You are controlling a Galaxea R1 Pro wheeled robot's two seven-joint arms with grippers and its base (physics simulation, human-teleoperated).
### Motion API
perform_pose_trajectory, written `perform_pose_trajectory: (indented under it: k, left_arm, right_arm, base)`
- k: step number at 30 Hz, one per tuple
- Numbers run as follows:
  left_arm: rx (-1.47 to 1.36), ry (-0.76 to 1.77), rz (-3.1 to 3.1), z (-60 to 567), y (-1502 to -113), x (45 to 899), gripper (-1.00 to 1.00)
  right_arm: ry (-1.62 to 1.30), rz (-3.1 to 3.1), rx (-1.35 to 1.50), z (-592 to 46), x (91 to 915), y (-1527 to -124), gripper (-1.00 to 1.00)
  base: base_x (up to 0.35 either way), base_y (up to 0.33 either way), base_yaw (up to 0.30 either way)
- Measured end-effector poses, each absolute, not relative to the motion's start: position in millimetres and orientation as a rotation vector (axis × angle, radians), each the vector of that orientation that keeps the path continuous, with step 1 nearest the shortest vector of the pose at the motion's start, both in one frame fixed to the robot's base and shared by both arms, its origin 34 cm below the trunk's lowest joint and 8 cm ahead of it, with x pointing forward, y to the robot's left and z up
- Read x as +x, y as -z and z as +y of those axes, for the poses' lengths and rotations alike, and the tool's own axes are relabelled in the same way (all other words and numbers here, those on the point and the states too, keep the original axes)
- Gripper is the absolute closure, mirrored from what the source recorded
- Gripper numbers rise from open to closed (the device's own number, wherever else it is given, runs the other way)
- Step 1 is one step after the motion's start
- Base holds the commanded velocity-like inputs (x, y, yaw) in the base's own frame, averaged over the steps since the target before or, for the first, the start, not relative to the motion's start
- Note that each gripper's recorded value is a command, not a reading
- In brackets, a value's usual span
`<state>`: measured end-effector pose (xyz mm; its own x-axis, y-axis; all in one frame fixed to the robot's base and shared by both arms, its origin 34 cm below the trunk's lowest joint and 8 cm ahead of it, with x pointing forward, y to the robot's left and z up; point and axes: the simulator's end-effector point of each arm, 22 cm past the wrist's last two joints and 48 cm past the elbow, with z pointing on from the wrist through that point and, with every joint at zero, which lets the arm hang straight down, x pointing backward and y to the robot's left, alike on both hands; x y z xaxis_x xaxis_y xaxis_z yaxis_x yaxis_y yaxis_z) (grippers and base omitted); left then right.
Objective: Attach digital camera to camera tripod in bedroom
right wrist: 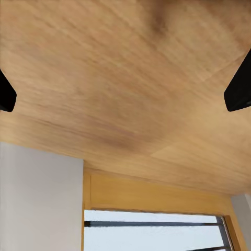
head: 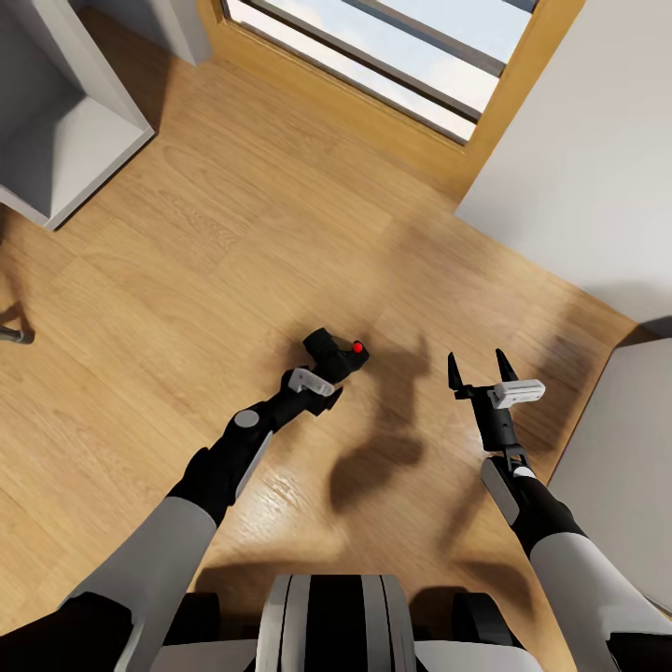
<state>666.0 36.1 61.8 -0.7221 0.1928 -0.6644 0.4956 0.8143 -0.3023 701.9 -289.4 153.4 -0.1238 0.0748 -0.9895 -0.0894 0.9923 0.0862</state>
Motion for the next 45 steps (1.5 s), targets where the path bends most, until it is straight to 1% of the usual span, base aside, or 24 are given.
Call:
perform_pose_trajectory:
  k: [45]
  left_arm:
    - [0.504,0.633,2.390,33,-52,658,-1.00]
  right_arm:
    - [-0.140,1.689,-0.011,-289,702,-153,-1.00]
  base:
    - [0.000,0.000,0.000]
